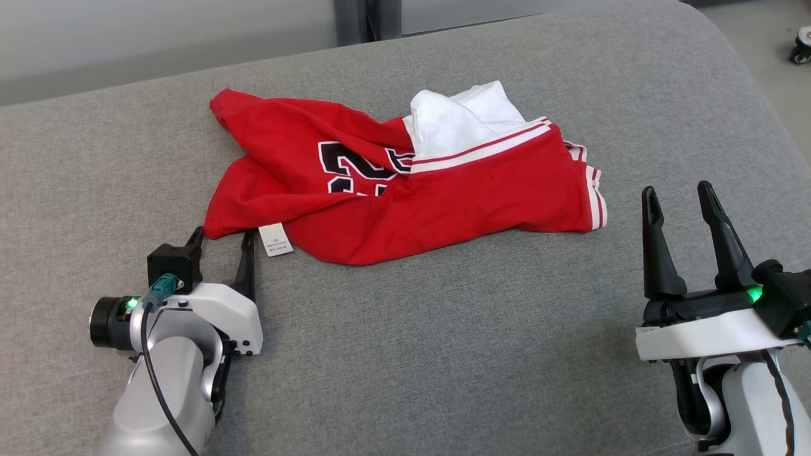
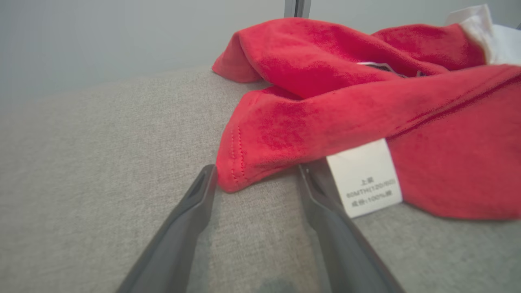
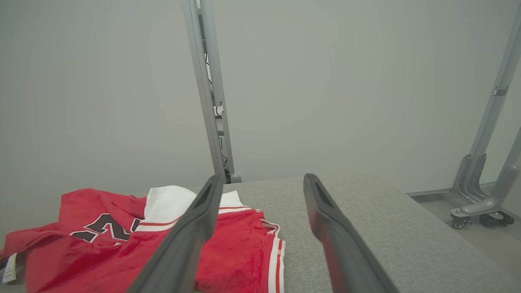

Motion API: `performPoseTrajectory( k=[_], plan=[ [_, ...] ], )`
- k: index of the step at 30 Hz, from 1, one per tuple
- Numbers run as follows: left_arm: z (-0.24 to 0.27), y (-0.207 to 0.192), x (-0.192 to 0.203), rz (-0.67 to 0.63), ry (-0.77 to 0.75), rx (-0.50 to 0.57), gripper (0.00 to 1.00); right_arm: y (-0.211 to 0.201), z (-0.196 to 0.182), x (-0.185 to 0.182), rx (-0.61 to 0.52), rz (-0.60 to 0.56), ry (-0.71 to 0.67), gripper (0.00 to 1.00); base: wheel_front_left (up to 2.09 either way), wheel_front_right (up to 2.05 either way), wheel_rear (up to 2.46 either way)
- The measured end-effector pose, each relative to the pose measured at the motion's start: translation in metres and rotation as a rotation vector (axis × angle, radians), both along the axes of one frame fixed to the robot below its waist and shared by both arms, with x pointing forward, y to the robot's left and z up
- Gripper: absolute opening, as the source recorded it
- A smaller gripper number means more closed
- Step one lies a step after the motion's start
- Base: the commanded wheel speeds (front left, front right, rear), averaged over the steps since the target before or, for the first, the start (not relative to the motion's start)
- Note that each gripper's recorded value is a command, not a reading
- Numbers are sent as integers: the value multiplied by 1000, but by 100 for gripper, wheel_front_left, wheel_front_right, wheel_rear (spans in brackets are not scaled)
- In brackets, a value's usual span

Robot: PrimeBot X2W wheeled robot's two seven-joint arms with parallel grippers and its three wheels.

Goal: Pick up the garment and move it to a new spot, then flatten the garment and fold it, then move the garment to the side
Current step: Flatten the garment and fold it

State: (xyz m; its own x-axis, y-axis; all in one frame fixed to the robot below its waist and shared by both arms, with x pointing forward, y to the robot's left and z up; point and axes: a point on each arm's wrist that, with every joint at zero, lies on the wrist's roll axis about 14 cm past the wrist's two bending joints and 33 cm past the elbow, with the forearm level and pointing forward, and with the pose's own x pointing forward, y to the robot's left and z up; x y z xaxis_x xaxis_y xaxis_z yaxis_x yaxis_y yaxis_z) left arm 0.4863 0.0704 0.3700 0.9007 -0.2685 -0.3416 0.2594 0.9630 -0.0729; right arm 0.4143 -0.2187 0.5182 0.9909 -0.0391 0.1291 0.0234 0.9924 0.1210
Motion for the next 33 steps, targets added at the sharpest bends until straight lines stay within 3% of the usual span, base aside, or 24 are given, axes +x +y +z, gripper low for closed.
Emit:
performPoseTrajectory(
  k=[9,10,11,21,33],
  plan=[
    [1,-4,9,-48,-22,60,100,0,-4,1,3,-4,10,100,0,0,0],
    [0,-5,8,-52,-18,59,34,0,-4,1,4,-4,11,100,0,0,0],
    [-1,-5,8,-53,-14,59,0,0,-4,1,3,-3,11,100,0,0,0],
    [29,5,0,-22,-100,47,0,13,4,2,14,32,-12,100,0,0,0],
    [54,39,-48,-35,-181,100,0,48,16,1,42,127,-45,100,0,0,0]
  ],
)
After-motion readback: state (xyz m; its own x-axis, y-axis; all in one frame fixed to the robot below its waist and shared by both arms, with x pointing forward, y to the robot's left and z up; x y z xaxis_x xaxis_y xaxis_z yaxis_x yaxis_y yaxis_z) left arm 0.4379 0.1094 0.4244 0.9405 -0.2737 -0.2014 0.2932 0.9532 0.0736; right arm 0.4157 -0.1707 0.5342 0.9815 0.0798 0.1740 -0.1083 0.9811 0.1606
